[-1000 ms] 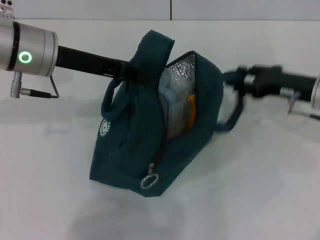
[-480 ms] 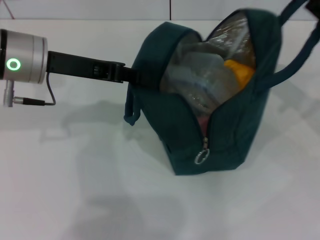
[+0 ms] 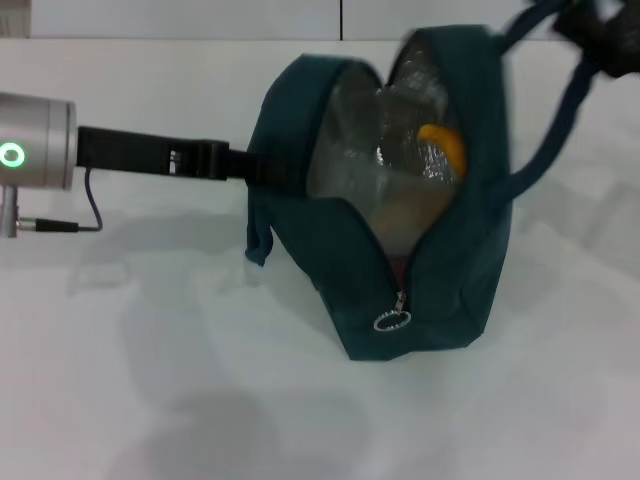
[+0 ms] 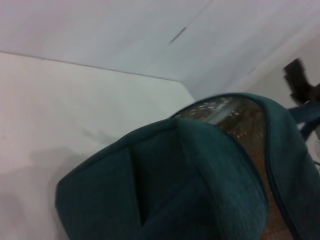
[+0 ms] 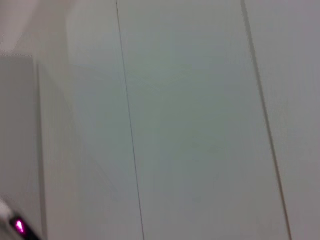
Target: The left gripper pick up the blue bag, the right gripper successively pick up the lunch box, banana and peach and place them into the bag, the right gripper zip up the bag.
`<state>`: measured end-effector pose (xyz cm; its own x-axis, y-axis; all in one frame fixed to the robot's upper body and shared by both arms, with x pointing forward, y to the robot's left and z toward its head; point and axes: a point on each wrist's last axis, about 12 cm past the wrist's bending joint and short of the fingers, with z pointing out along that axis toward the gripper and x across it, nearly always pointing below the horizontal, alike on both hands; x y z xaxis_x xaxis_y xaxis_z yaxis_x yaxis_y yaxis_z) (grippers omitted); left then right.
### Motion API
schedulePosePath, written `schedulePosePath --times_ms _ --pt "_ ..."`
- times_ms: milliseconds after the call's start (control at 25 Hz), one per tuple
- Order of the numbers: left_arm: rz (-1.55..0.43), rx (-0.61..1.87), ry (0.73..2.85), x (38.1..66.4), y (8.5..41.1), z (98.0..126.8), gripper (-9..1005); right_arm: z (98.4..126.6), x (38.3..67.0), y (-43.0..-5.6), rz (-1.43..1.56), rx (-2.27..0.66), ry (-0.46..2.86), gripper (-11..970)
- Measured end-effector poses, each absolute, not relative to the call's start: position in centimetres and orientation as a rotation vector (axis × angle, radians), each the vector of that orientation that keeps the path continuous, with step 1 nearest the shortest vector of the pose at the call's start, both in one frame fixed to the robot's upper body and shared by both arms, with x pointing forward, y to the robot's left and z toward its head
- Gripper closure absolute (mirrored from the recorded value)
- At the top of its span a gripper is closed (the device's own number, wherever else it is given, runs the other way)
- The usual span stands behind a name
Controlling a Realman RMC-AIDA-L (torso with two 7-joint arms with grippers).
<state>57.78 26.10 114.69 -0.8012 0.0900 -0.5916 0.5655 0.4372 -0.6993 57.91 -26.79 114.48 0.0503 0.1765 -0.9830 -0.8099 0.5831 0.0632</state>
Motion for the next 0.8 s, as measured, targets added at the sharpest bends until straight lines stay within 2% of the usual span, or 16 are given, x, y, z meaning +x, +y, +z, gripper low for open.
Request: schedulePosePath --times_ms 160,280,800 --pt "-1.318 0.540 2.224 57.5 26.5 114.0 906 113.2 59.1 -25.4 0.805 -0.657 1.474 448" --pt "-1.312 0.539 2.225 57.5 26.7 114.0 904 112.5 58.9 -25.7 0.806 -0.671 1.544 449" --pt "-1.302 0.543 2.218 57.8 26.9 114.3 895 116.1 52.6 -32.9 1.040 -0.619 1.352 453"
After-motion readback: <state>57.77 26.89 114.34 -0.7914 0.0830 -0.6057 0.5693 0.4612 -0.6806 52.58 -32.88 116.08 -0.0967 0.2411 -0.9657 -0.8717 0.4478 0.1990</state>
